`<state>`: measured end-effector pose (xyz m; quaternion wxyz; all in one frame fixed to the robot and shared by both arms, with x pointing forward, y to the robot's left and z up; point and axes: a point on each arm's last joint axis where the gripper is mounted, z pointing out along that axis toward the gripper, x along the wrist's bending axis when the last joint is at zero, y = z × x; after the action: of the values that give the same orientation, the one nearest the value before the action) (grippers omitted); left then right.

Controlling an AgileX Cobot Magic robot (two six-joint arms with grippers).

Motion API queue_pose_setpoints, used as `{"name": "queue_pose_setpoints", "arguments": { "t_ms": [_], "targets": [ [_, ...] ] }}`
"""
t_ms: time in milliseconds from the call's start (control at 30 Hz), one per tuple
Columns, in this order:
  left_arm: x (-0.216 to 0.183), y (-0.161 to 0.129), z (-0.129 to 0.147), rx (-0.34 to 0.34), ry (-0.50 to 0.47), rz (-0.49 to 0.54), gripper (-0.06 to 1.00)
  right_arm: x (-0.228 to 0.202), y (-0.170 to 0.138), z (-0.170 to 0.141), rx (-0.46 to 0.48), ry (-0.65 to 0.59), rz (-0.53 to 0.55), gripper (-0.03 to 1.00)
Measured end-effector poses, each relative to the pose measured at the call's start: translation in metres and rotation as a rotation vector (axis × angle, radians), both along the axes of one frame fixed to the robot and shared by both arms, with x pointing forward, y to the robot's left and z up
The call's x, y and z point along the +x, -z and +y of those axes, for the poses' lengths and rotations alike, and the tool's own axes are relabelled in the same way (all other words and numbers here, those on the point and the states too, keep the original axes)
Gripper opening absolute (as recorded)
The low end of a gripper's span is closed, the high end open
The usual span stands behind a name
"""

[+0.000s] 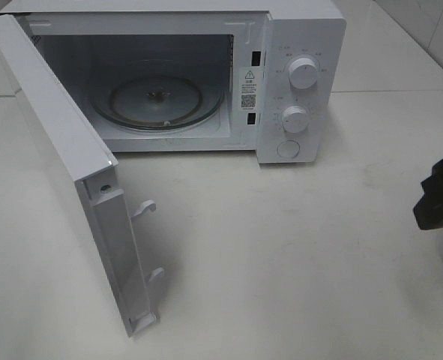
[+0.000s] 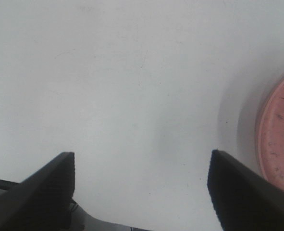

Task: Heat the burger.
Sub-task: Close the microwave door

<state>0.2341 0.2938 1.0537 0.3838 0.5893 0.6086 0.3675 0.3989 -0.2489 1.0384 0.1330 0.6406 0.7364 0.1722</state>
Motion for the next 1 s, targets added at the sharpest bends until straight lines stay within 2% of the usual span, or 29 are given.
{"name": "queue_pose_setpoints", "arguments": {
  "t_ms": [300,500,533,600,633,767,1000],
  "targets": [
    [0.000,0.000,0.000,0.000,0.000,0.000,0.99,-0.044,-0.003,-0.015,0.042,0.000,-0.123,0.75],
    [0.000,0.000,0.000,0.000,0.000,0.000,0.99,-0.075,-0.004,-0.028,0.047,-0.001,-0.245,0.75],
    [0.000,0.000,0.000,0.000,0.000,0.000,0.99,-0.083,-0.008,-0.033,0.050,0.006,-0.300,0.75],
    [0.000,0.000,0.000,0.000,0.000,0.000,0.99,-0.087,-0.009,-0.035,0.053,0.016,-0.320,0.75],
    [0.000,0.000,0.000,0.000,0.000,0.000,0.99,-0.096,-0.013,-0.041,0.053,0.050,-0.362,0.75],
    [0.000,0.000,0.000,0.000,0.000,0.000,0.99,-0.110,-0.018,-0.049,0.041,0.107,-0.413,0.75],
    [0.000,0.000,0.000,0.000,0.000,0.000,0.99,-0.139,-0.014,-0.061,-0.003,0.157,-0.423,0.75]
  ]
}}
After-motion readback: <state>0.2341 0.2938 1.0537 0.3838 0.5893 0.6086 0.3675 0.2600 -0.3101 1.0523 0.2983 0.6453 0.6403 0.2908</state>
